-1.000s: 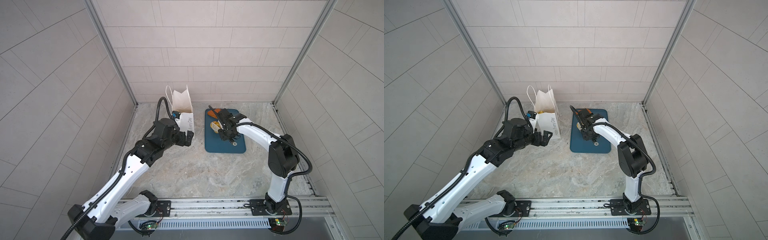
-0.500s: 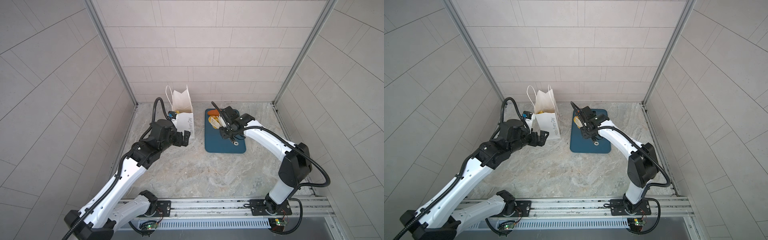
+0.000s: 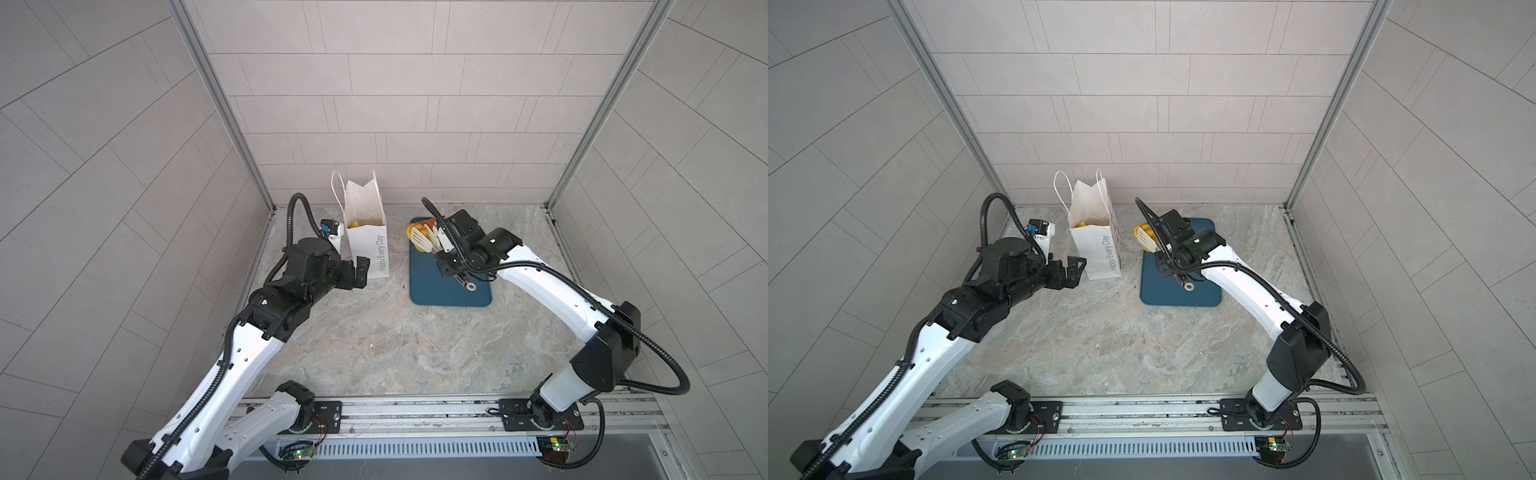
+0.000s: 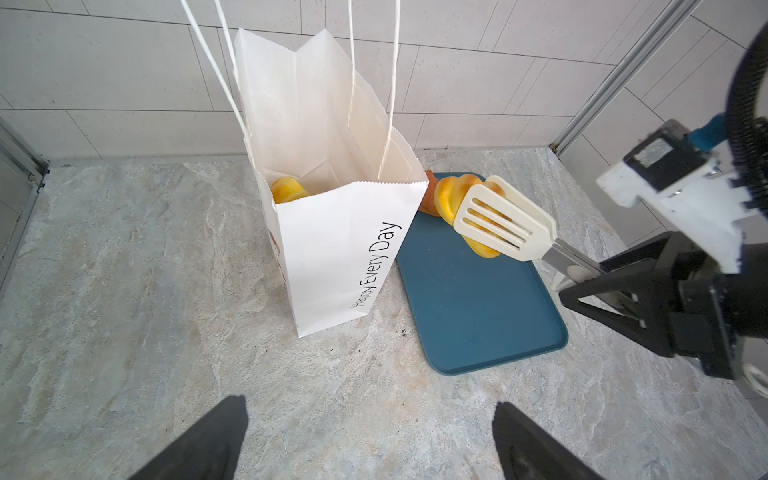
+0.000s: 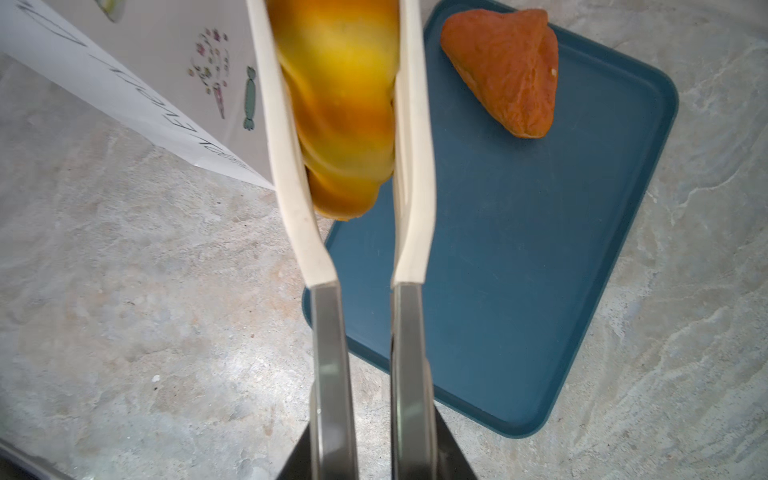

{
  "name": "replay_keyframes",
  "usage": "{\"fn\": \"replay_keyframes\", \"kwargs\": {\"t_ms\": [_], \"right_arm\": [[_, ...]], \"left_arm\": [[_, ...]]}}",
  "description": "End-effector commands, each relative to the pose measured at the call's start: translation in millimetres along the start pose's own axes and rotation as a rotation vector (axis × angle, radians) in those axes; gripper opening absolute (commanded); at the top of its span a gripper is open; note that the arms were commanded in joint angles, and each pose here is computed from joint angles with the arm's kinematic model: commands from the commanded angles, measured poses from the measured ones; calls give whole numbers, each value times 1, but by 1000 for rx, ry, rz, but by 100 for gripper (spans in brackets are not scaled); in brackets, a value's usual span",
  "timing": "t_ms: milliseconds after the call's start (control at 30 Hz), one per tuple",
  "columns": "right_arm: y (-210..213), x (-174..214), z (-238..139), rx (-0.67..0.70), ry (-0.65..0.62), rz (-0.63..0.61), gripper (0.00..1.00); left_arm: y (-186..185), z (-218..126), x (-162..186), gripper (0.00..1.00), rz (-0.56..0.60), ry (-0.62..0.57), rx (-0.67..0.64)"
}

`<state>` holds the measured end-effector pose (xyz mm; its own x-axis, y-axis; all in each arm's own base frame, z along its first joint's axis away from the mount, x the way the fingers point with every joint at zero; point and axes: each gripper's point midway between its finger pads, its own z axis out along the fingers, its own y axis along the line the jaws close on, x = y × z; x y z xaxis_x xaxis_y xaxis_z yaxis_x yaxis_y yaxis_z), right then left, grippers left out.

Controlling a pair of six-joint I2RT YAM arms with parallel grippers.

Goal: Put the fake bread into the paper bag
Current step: 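Carry the striped bun toward the bag opening with right gripper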

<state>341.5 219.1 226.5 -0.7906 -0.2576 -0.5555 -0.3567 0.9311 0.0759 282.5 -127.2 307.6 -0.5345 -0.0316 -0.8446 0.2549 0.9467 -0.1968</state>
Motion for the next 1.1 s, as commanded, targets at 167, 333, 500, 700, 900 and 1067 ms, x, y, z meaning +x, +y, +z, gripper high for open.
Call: {"fn": "replay_keyframes", "kwargs": {"t_ms": [167, 333, 500, 700, 900, 1067], "right_arm": [[26, -33, -68, -122, -198, -36, 34], [47, -39, -91, -185, -263, -79, 35], [67, -42, -105, -234, -299, -121, 35], [91, -48, -110, -282, -343, -166, 36], [111, -62, -113, -320, -380, -184, 36], [122, -78, -110, -337, -390, -193, 36]], "left_arm": [[0, -15, -13, 100, -6, -34, 9], [2, -17, -15, 100, -13, -40, 10], [5, -17, -15, 100, -23, -40, 4], [9, -19, -14, 100, -38, -42, 0], [11, -21, -12, 100, -43, -43, -3], [13, -20, -9, 100, -46, -36, -8]]}}
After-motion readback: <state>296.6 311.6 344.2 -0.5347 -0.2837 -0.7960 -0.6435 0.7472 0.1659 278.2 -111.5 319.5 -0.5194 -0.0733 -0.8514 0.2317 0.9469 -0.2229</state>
